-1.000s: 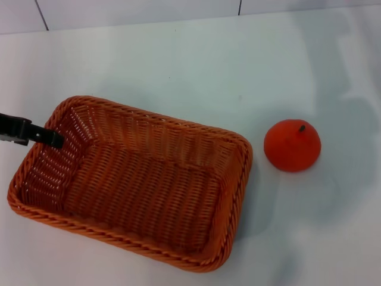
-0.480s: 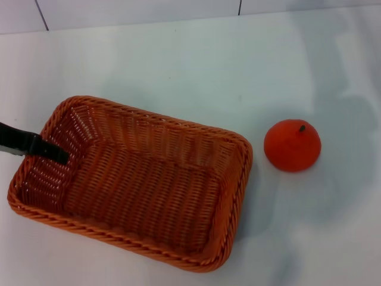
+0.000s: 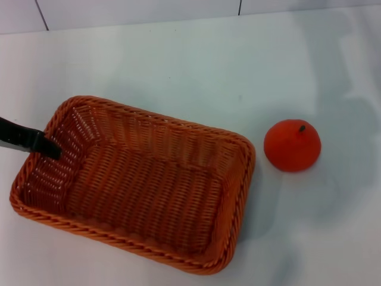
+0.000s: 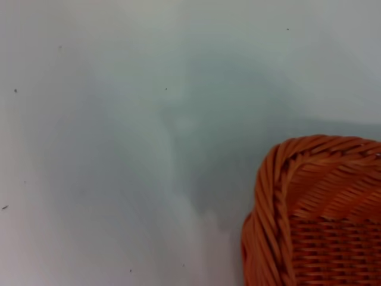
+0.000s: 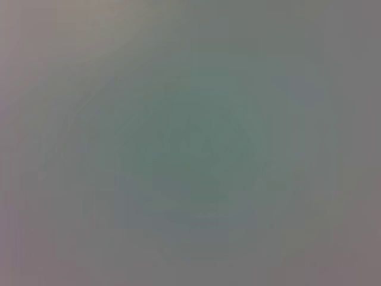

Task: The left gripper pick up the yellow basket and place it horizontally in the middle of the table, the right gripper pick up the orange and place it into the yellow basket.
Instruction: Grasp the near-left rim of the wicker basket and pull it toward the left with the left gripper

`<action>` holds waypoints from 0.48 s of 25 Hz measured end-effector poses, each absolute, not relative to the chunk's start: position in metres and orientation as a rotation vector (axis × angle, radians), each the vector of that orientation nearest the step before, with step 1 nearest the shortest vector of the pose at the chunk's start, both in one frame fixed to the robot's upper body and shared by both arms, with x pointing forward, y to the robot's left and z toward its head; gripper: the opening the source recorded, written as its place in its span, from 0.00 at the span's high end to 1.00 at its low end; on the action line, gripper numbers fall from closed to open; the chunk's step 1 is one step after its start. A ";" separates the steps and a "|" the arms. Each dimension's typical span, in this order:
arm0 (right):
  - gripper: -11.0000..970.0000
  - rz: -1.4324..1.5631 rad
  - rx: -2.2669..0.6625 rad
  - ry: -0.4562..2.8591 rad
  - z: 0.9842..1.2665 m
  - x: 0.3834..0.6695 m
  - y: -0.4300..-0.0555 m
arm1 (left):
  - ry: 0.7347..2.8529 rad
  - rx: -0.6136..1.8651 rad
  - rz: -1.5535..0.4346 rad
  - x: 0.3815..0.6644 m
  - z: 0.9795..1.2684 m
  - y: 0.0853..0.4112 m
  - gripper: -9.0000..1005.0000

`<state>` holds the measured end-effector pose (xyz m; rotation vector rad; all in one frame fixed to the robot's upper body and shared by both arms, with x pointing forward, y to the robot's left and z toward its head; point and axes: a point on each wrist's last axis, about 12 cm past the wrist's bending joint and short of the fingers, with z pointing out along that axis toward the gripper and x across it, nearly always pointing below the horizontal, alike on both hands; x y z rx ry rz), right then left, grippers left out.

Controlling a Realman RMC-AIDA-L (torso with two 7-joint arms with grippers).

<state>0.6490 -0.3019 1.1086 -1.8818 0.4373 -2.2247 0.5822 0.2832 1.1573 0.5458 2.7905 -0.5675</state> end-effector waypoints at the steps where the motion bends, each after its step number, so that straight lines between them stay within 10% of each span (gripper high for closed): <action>1: 0.23 -2.226 -1.880 0.445 1.109 0.649 -0.303 | 2.790 0.547 -0.567 0.582 1.157 0.283 0.57; 12: 0.23 -2.229 -1.878 0.460 1.109 0.649 -0.305 | 2.769 0.481 -0.571 0.584 1.161 0.287 0.82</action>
